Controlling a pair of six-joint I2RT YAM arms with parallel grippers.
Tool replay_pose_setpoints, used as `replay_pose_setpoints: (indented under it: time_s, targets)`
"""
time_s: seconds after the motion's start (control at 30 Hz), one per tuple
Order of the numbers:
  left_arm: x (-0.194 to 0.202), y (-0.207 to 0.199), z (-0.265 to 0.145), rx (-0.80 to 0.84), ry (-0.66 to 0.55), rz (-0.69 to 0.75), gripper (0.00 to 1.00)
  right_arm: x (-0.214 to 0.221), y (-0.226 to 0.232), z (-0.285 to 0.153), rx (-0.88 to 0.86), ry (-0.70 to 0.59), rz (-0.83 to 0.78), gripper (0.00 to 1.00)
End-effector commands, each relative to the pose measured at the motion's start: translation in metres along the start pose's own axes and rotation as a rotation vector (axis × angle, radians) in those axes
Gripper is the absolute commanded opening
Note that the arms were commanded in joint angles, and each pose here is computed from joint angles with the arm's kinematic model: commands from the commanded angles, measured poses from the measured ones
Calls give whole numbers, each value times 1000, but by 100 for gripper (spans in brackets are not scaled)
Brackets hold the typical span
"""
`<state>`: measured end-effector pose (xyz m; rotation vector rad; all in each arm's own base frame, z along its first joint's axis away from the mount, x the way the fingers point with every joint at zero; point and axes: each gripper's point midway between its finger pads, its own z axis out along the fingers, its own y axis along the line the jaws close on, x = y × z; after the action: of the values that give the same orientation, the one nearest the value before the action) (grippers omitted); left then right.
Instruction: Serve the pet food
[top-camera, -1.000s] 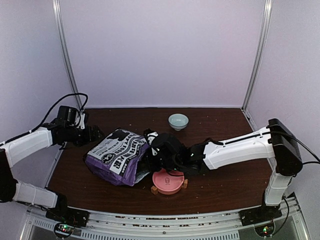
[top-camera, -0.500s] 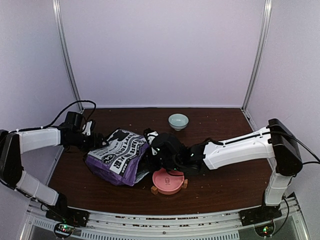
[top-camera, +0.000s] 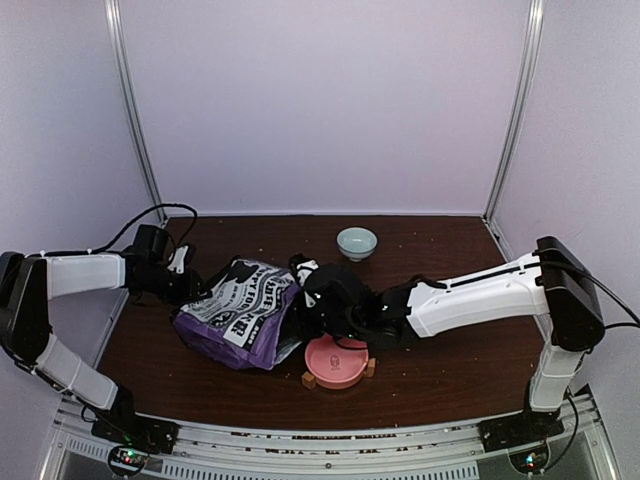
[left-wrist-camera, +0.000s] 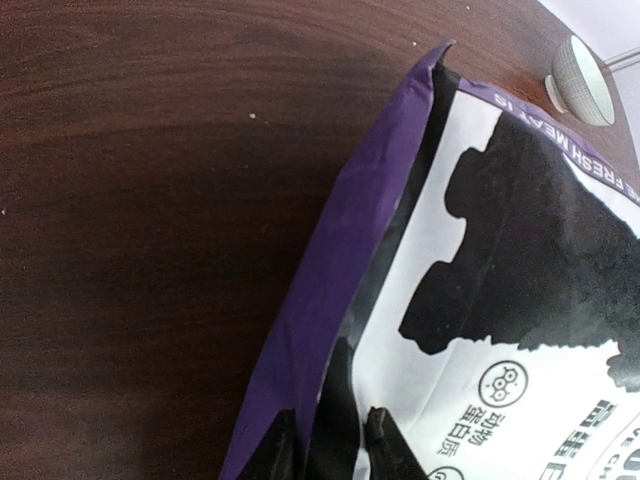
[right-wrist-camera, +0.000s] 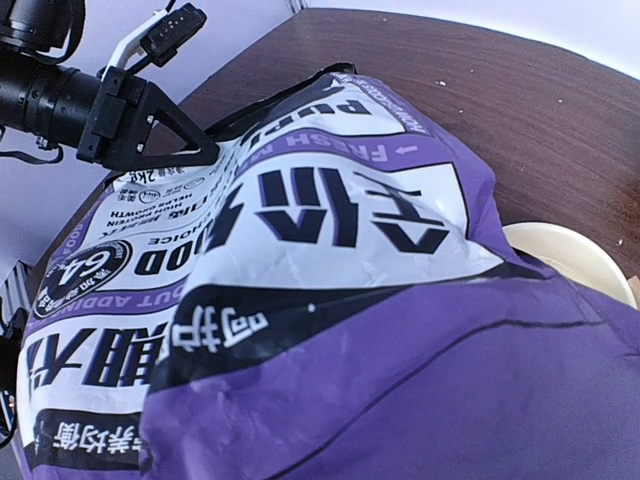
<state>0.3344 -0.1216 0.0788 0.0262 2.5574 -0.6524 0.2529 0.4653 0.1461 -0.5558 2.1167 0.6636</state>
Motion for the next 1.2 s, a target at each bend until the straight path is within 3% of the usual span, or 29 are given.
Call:
replay_pose_setpoints:
  time_s: [0.0, 0.17, 0.3, 0.47, 0.73, 0.83, 1.07, 1.17]
  targets:
    - [2, -3, -2, 7, 21, 42, 17, -36, -17, -1, 92, -133, 22, 13]
    - [3, -3, -1, 10, 21, 43, 1, -25, -26, 18, 165, -104, -4, 13]
    - [3, -5, 0, 25, 18, 43, 0, -3, -12, 42, 102, -16, -45, 13]
    - [3, -11, 0, 59, 21, 47, 0, 17, 34, 45, -121, 75, -103, 13]
    - [-7, -17, -8, 63, -7, 63, 0, 25, 101, 4, -544, 136, -122, 13]
    - [-8, -17, -10, 60, -12, 64, 0, 18, 94, 1, -503, 114, -111, 13]
    - [-6, -17, -14, 55, -19, 63, 0, -2, 23, 16, -133, 58, 20, 13]
    - [-5, -17, -14, 55, -24, 60, 0, 5, 18, 22, -120, 86, 39, 13]
